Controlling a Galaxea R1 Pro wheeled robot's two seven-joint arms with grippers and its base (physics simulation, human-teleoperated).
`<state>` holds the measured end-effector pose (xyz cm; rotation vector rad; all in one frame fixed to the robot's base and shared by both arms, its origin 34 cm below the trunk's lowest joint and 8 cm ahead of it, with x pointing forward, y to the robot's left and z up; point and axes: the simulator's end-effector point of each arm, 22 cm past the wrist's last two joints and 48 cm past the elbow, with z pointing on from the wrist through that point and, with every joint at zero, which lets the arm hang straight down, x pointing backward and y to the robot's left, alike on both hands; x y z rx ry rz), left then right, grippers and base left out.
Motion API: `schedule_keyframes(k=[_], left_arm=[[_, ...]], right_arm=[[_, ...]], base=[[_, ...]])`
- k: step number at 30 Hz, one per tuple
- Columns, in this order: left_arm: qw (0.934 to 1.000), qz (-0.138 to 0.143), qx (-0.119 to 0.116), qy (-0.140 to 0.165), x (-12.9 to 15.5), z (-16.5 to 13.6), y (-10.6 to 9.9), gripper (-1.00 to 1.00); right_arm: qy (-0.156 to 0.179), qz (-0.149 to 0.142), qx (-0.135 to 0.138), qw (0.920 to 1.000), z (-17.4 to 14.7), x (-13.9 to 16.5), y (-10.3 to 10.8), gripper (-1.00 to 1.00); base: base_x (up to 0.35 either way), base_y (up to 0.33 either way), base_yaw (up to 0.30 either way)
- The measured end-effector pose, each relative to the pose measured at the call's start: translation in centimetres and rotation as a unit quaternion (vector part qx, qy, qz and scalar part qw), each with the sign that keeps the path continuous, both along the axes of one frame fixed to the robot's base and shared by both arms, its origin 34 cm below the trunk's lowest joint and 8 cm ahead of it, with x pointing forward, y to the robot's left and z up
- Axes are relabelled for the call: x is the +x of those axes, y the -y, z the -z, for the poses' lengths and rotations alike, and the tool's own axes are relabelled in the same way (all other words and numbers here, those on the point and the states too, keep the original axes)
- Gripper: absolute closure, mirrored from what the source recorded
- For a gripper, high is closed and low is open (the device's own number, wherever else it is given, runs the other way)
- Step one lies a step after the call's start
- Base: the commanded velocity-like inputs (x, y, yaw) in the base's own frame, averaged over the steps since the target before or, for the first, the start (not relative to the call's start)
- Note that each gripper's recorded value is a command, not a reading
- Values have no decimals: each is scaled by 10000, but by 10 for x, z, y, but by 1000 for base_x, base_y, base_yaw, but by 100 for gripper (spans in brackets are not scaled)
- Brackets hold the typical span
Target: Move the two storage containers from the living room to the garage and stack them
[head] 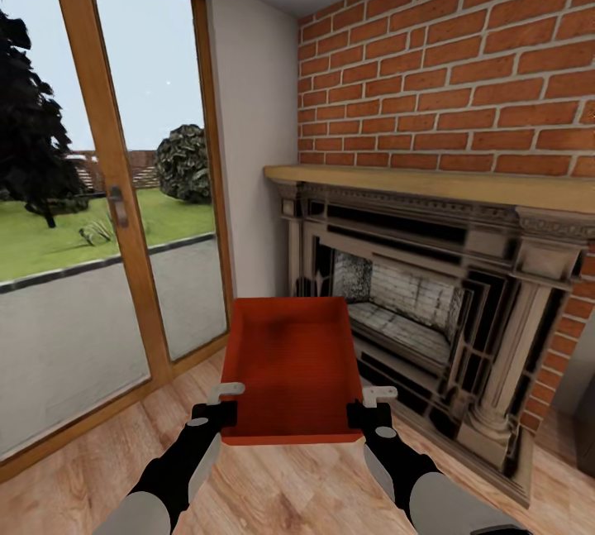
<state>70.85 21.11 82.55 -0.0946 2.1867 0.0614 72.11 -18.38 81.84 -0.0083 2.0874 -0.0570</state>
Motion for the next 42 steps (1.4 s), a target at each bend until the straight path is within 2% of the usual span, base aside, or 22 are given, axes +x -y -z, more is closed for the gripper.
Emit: schedule_keyframes(k=[23, 42], left_arm=[[10000, -1, -2, 11, 0, -1, 0, 100], [10000, -4, -6, 49, 1, -6, -1, 100]], right_arm=[[10, 0, 0, 10000, -1, 0, 0, 100], [45, 2, -2, 10000, -6, 1, -1, 100]], base=[[0, 0, -3], [0, 0, -277]])
